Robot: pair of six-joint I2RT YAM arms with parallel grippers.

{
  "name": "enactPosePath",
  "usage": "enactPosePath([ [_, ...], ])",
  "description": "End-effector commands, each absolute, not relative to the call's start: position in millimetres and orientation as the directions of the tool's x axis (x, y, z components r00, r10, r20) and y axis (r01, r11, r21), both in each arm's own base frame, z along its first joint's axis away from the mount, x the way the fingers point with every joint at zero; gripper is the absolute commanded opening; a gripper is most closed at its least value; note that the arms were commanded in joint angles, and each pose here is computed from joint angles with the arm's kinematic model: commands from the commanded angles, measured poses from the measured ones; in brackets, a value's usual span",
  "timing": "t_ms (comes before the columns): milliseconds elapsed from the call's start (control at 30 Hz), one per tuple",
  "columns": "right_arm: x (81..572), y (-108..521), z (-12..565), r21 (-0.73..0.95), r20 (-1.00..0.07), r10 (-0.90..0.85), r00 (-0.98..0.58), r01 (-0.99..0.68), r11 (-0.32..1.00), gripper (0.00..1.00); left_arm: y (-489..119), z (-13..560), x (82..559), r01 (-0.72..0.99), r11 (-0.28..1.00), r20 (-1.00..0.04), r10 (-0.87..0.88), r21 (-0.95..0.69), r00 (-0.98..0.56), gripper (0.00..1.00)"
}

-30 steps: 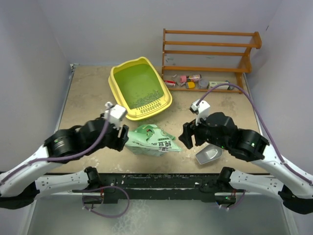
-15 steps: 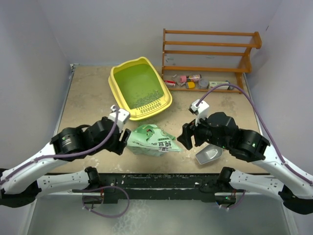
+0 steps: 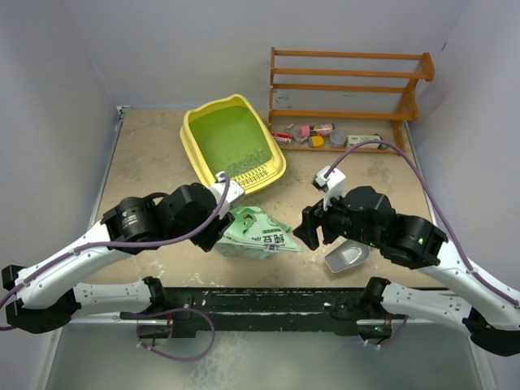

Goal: Fill the litter box with clean litter

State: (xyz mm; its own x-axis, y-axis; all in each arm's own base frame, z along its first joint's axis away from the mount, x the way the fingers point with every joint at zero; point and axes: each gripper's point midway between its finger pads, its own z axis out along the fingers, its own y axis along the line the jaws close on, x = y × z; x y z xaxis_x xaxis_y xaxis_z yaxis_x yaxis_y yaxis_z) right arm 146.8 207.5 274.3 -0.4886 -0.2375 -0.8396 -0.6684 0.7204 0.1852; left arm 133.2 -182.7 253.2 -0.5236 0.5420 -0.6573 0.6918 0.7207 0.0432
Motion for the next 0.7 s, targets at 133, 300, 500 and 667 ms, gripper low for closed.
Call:
enactPosePath([
  [133,143,213,273,0.182,-0.844,-0.259,-0.469,-0.706,0.684,0.72,-184,269,154,0.816,0.492,-0.705,0.693,0.305,-0.154,0.63],
  [300,144,212,269,0.167,-0.84,-0.275,-0.468,-0.705,0.689,0.71,-159,244,153,0.826,0.393,-0.598,0.797,0.405,-0.086,0.65],
  [500,147,219,267,0.166,-0.838,-0.283,-0.466,-0.712,0.682,0.72,-176,238,145,0.857,0.346,-0.678,0.735,0.383,0.007,0.66],
  [667,146,225,264,0.179,-0.829,-0.292,-0.477,-0.721,0.67,0.72,-185,208,142,0.882,0.299,-0.66,0.751,0.364,0.018,0.66],
])
